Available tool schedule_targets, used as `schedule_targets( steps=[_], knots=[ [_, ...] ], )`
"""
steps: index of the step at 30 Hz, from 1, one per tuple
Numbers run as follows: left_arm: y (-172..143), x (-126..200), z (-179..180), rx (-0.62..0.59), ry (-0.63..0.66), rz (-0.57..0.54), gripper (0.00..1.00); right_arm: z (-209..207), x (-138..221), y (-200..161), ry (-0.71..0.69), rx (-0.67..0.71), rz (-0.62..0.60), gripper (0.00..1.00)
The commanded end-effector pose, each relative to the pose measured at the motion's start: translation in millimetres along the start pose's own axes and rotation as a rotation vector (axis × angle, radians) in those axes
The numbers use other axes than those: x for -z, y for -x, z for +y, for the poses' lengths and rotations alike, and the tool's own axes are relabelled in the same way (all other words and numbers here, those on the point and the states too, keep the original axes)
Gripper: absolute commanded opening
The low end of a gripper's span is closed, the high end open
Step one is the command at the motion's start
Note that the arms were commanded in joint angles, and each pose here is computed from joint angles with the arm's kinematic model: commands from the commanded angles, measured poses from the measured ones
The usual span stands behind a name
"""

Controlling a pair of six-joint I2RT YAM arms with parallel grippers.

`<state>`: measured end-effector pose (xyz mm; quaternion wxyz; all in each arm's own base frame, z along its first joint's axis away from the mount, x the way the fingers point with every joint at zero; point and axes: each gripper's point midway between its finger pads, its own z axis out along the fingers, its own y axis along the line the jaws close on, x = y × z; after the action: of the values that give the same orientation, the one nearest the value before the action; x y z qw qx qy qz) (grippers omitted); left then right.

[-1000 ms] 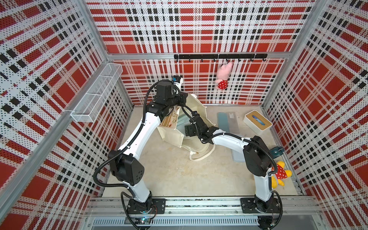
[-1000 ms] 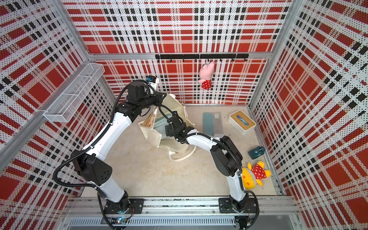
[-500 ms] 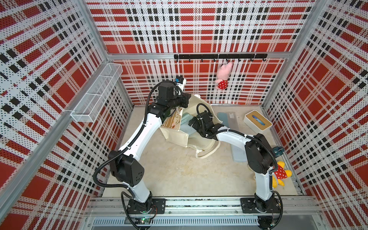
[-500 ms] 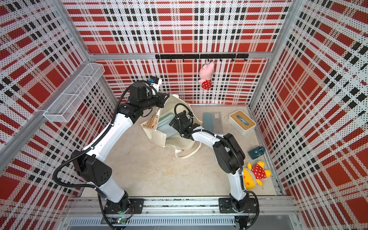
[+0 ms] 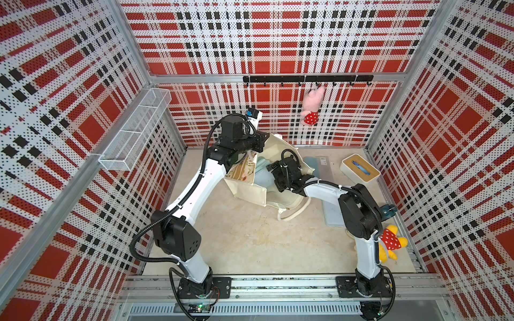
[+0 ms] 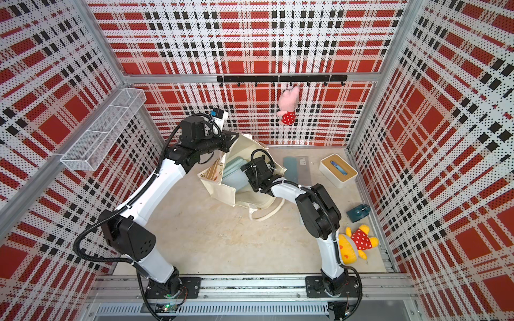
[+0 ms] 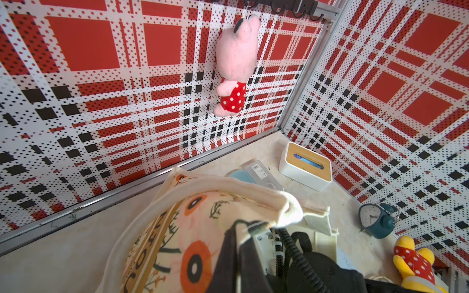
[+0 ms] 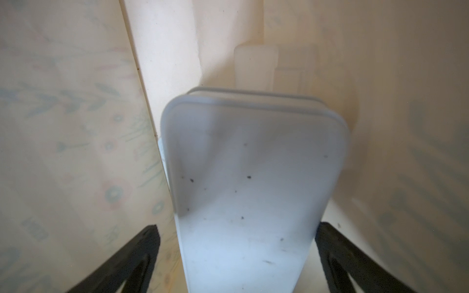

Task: Take out the pencil case from the canvas bag
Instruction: Pick up the pencil case from the canvas bag.

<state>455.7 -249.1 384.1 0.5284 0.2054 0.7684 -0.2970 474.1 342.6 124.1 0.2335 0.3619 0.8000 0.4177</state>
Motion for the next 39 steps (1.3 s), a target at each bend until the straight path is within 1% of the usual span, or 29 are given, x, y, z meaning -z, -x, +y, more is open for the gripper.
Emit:
schedule_targets(
  steps=[1, 9, 14, 22, 27, 31, 39],
  knots=[
    [70.6, 44.2, -48.1, -0.124, -0.142, -0.225, 0.0, -7.7, -11.6, 11.3, 0.007, -0.079, -0.012, 1.0],
    [71.6, 47.9, -62.3, -0.138, -0.218, -0.228, 0.0, -15.6, -28.1, 17.1, 0.027, -0.082, -0.021, 1.0],
    [71.1, 47.5, -59.4, -0.137, -0.208, -0.227, 0.0, -13.8, -25.7, 19.8, 0.049, -0.078, -0.029, 1.0],
    [72.0, 48.0, -47.5, -0.128, -0.166, -0.231, 0.0, -2.3, -8.4, 26.8, 0.063, -0.016, -0.068, 0.85],
    [73.0, 48.7, -35.4, -0.116, -0.118, -0.233, 0.0, 10.8, 9.3, 31.5, 0.083, 0.059, -0.104, 0.78],
    [72.6, 49.0, -30.0, -0.11, -0.106, -0.232, 0.0, 23.0, 27.2, 33.0, 0.096, 0.131, -0.138, 0.74],
    [65.9, 42.7, -21.2, -0.101, -0.08, -0.215, 0.0, 63.1, 61.1, 21.7, 0.174, 0.311, -0.182, 0.73]
  ],
)
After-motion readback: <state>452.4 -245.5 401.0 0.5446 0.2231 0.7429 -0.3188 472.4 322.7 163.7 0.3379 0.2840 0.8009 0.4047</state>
